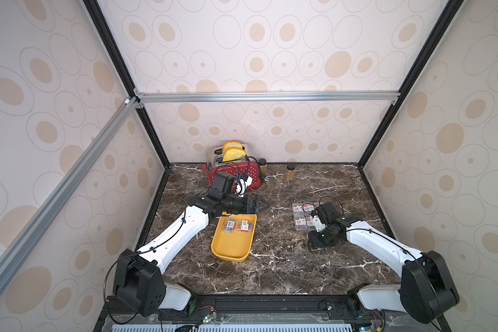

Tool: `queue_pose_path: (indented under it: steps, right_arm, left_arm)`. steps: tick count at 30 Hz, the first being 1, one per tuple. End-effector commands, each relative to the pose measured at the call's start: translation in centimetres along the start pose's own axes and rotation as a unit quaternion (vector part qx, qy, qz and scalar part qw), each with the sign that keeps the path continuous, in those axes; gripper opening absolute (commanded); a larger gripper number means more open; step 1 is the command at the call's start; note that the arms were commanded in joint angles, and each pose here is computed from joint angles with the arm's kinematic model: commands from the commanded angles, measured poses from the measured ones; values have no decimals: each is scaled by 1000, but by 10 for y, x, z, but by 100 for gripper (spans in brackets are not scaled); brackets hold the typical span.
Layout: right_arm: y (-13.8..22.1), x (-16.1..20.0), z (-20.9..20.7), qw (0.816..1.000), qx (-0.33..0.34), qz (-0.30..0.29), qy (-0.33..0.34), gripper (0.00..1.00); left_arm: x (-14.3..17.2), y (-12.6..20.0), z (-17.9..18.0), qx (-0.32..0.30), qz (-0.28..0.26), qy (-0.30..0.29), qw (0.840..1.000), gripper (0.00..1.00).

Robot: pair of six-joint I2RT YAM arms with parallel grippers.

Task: Take the paper clips out of the storage box
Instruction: Place the boxed paper clips at the center of the board.

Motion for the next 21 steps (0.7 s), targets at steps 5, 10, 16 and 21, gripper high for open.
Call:
queue_pose_path:
  steps: [5,10,16,21]
  right_arm:
    - [-19,-5,-9,1000,6,-1,-28,27]
    - [-29,-11,-13,999,7,0,-36,28]
    - [-37,-13,-16,999,15,5,-42,30]
    - [-43,-13,-18,999,19,9,-47,32]
  left_arm:
    - [4,4,2,-13,2,-9,1000,99]
    - [2,4,1,-11,1,-13,1000,99]
    - [0,4,1,-11,2,-15,1000,99]
    - [0,4,2,-12,4,-17,1000,99]
Point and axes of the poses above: each gripper's point midway between its finger pads, its own y axis back along the fingers, its own z axis along the line the jaws close on, x = y × z, the point moved 6 cm from there along y, back along the fingers, and after that the axes turned 15 degrees about -y, right-handed, at the moved point
